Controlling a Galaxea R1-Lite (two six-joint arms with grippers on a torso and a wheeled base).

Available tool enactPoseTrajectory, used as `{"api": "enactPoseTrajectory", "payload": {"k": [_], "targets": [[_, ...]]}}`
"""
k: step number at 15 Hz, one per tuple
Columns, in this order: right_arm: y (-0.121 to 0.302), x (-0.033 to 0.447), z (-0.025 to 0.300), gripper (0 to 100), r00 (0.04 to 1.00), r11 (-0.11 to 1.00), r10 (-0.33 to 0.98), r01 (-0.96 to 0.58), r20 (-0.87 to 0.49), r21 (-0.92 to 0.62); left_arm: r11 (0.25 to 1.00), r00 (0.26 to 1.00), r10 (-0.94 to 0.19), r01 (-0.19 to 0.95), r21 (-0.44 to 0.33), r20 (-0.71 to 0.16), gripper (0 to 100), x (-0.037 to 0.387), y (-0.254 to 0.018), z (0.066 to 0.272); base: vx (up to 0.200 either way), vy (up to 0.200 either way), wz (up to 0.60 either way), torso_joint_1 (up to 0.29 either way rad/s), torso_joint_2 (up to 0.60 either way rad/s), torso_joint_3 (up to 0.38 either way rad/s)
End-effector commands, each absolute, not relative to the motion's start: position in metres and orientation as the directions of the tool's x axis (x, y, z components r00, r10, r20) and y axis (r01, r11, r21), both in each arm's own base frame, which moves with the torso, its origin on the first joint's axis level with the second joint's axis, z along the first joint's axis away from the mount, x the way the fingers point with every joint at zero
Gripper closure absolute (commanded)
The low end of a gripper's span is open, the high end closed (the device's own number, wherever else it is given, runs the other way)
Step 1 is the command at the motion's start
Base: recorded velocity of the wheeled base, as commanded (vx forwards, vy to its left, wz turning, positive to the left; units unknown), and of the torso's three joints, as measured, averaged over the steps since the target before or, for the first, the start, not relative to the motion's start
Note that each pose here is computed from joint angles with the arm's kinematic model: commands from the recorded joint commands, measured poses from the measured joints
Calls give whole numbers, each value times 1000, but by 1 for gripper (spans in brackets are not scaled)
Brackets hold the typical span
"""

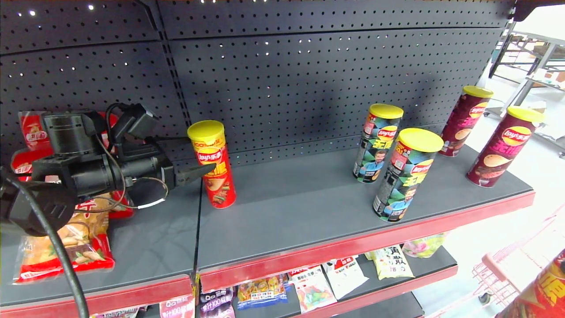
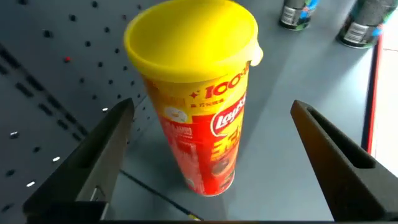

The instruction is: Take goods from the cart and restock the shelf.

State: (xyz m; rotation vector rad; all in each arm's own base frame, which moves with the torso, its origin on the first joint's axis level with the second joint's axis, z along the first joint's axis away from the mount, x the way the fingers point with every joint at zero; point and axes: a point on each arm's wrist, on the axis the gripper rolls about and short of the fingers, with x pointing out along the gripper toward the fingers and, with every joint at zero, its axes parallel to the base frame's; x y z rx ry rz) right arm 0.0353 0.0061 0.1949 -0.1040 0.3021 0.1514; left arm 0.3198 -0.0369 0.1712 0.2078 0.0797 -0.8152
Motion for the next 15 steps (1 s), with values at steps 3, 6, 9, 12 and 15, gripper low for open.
{"api": "enactPoseTrajectory", "payload": {"k": [3,6,9,12,15], "targets": [[6,36,195,100,942,983,133,-165,-307,-79,664,688,-715,723,190,-122,0,343,-38,166,0,0,0,0,0,0],[6,37,198,100,944,983,132,-163,-301,-80,658,683,-721,728,192,-117,0,345,-42,165,0,0,0,0,0,0],[6,37,198,100,944,984,130,-162,-303,-80,658,681,-721,730,186,-124,0,347,-42,161,0,0,0,0,0,0],[6,37,198,100,945,984,131,-161,-300,-80,662,685,-717,728,181,-132,0,350,-42,157,0,0,0,0,0,0],[6,37,198,100,945,984,131,-162,-301,-80,658,681,-720,731,180,-131,0,354,-43,155,0,0,0,0,0,0]]}}
